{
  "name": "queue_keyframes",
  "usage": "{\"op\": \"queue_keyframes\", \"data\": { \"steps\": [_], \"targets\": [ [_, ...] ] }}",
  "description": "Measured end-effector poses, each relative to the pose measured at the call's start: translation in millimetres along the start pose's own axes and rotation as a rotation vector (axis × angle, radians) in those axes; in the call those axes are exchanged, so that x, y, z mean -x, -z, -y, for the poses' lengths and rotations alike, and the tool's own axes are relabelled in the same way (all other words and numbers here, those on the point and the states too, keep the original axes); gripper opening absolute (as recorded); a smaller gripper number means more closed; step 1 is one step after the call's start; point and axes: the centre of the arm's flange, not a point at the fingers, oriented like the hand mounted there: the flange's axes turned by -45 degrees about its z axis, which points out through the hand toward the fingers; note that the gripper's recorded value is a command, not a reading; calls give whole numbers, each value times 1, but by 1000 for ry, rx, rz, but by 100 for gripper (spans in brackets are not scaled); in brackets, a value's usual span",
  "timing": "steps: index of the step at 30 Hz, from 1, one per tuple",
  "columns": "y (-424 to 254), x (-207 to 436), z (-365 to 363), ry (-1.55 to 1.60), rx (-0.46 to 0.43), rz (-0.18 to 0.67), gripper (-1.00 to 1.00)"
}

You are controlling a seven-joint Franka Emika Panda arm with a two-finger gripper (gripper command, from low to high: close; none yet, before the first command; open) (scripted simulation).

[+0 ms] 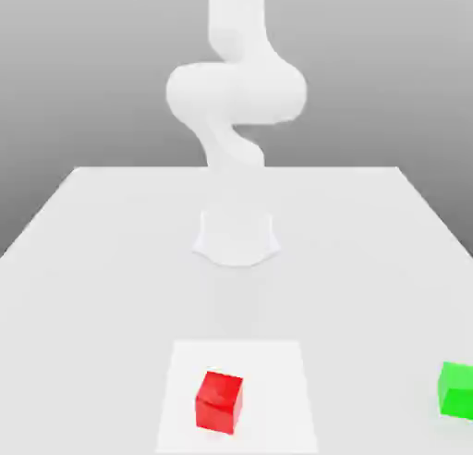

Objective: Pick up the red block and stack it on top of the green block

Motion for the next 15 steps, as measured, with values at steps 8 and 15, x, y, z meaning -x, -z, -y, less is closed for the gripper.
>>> {"op": "queue_keyframes", "data": {
  "steps": [8,15],
  "targets": [
    [-168,44,-7,-70,43,250,0],
    [-287,124,-17,-134,72,464,0]
  ]
}}
